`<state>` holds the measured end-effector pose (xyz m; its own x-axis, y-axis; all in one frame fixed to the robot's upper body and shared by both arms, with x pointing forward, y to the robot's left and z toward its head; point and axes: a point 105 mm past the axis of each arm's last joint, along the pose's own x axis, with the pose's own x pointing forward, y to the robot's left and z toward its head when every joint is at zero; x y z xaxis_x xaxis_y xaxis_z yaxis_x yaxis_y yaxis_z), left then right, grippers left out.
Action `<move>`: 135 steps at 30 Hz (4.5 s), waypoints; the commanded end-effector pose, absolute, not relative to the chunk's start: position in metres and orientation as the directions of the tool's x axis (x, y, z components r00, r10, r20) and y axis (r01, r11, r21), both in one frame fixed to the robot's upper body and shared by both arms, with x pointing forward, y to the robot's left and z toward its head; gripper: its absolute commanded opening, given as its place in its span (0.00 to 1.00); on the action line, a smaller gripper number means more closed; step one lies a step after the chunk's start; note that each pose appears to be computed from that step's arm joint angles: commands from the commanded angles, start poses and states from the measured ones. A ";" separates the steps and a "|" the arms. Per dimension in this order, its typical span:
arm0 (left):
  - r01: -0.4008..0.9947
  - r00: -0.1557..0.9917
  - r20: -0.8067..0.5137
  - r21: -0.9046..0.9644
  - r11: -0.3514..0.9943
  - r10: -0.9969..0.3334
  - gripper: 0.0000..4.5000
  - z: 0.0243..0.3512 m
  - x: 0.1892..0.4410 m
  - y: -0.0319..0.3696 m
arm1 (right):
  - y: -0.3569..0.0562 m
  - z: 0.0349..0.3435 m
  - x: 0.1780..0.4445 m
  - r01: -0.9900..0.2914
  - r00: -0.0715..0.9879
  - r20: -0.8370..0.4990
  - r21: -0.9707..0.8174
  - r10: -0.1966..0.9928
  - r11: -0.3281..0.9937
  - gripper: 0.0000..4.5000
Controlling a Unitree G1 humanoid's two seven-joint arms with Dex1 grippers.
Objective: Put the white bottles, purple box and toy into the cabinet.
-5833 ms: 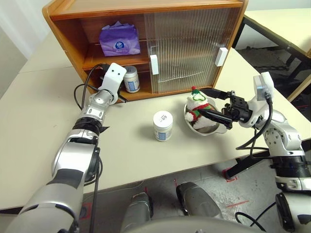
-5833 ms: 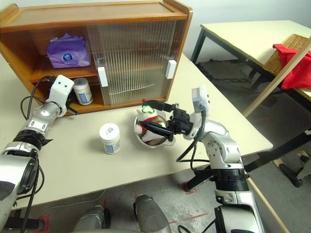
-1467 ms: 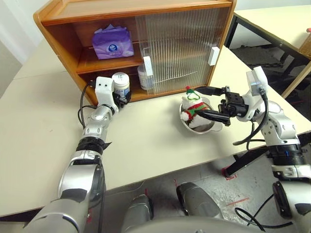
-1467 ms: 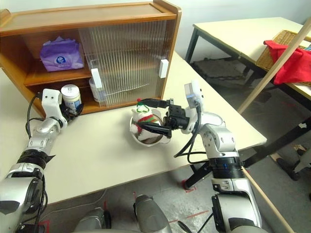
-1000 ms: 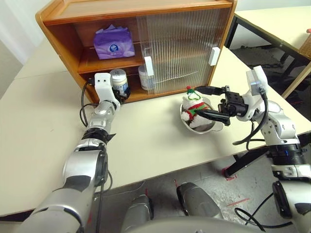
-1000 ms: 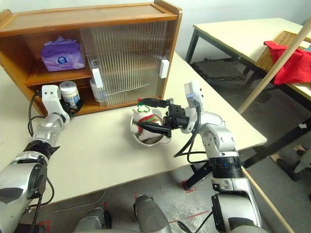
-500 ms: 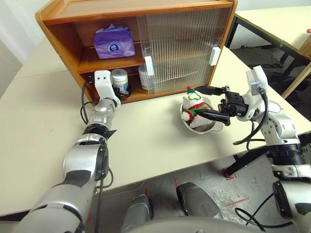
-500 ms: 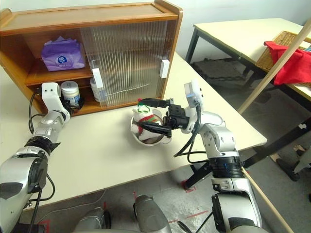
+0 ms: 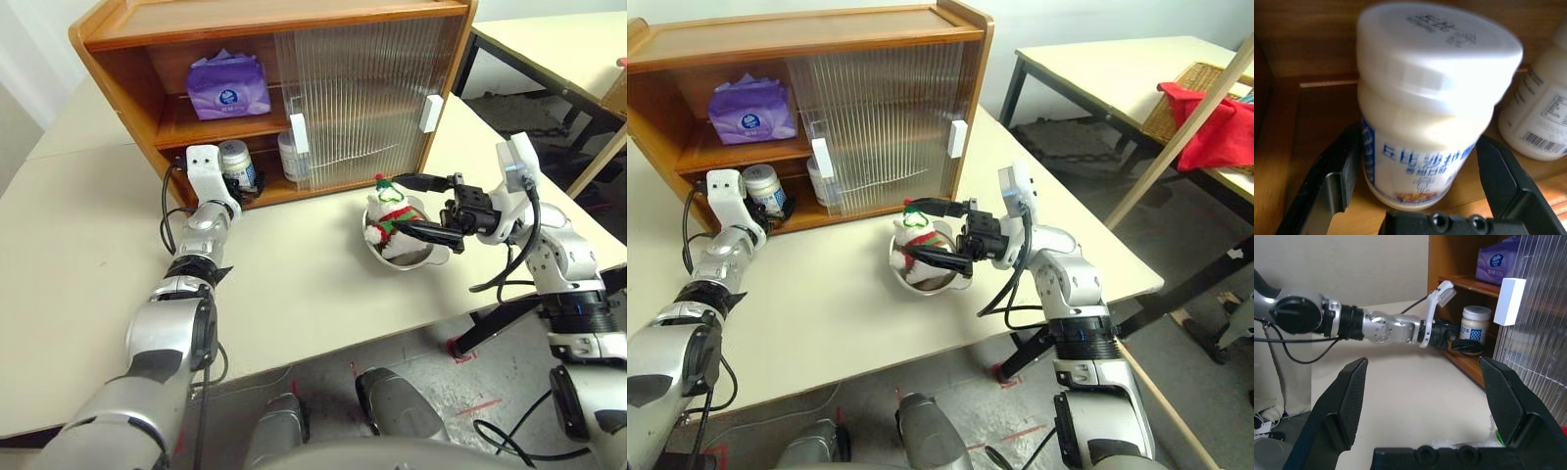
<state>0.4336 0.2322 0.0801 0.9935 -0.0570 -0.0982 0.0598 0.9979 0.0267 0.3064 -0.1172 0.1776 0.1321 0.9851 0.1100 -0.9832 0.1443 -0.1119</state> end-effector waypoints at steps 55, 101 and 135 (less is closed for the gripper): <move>0.570 0.779 0.137 0.250 0.783 -0.611 0.00 0.187 0.410 0.079 | -0.116 0.175 0.309 -0.978 0.152 0.118 -0.127 0.981 0.166 1.00; 0.040 0.988 0.135 0.261 0.965 -0.077 0.00 0.183 0.377 0.242 | -0.113 0.172 0.309 -0.984 0.123 0.130 -0.114 0.984 0.138 1.00; 0.085 0.978 0.181 0.124 0.989 -0.106 0.42 0.190 0.324 0.284 | -0.119 0.183 0.318 -0.982 0.138 0.151 -0.107 0.979 0.155 1.00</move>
<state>0.3300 0.2859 0.1892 0.9828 -0.0608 0.1742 0.0342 0.9878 0.1518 0.3155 -0.1146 0.1763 0.1236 0.9814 0.1469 -0.9860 0.1381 -0.0934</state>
